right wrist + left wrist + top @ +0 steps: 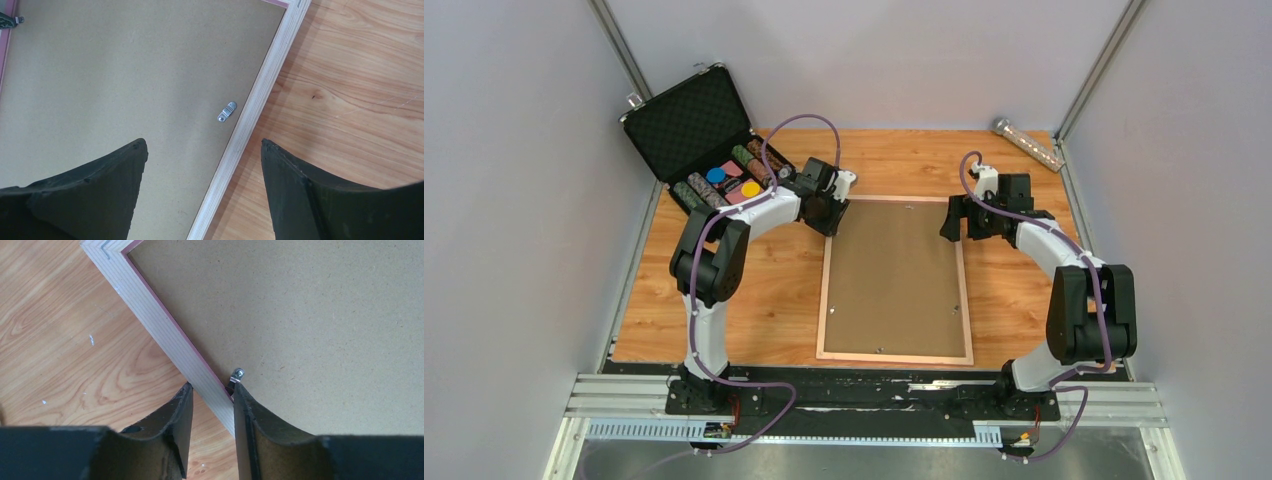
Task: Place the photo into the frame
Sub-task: Install the photo frame at the center of the board.
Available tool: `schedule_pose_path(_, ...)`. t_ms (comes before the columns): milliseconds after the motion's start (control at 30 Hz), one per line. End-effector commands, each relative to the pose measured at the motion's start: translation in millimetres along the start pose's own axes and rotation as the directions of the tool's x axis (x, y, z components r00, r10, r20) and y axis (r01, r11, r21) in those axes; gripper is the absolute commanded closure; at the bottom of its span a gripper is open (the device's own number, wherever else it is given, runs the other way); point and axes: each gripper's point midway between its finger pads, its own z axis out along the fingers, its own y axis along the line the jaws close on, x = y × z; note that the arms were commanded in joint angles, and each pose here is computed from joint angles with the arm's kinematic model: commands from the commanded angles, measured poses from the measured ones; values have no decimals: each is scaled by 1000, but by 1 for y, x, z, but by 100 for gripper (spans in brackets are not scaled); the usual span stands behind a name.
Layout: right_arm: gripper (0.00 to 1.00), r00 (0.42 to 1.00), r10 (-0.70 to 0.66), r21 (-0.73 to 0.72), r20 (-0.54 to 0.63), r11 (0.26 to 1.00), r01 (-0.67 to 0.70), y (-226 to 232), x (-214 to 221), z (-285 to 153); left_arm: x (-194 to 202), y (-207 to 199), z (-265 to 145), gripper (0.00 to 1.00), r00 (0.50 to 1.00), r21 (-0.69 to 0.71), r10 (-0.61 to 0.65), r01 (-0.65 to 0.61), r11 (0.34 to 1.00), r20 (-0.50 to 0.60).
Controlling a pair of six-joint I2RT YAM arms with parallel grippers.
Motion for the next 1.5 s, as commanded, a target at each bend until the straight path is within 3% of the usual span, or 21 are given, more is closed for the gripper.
schedule_pose_path(0, 19, 1000, -22, -13, 21, 1000, 22, 0, -9, 1, -28, -8, -13, 55, 997, 30, 48, -50, 998, 68)
schedule_pose_path(167, 19, 1000, -22, -13, 20, 1000, 22, 0, -9, 1, -28, -7, -14, 35, 997, 20, 43, -45, 999, 68)
schedule_pose_path(300, 19, 1000, -22, -14, 18, 1000, 22, 0, -9, 1, -27, -6, -12, 32, 997, 17, 43, -44, 999, 62)
schedule_pose_path(700, 19, 1000, -20, -20, 15, 1000, 20, 0, -8, 2, -23, 0, -7, 46, 997, -11, 61, -60, 998, 45)
schedule_pose_path(1467, 20, 1000, -20, -23, 15, 1000, 20, 1, -9, 1, -10, 3, 6, 54, 998, -22, 53, -52, 998, 20)
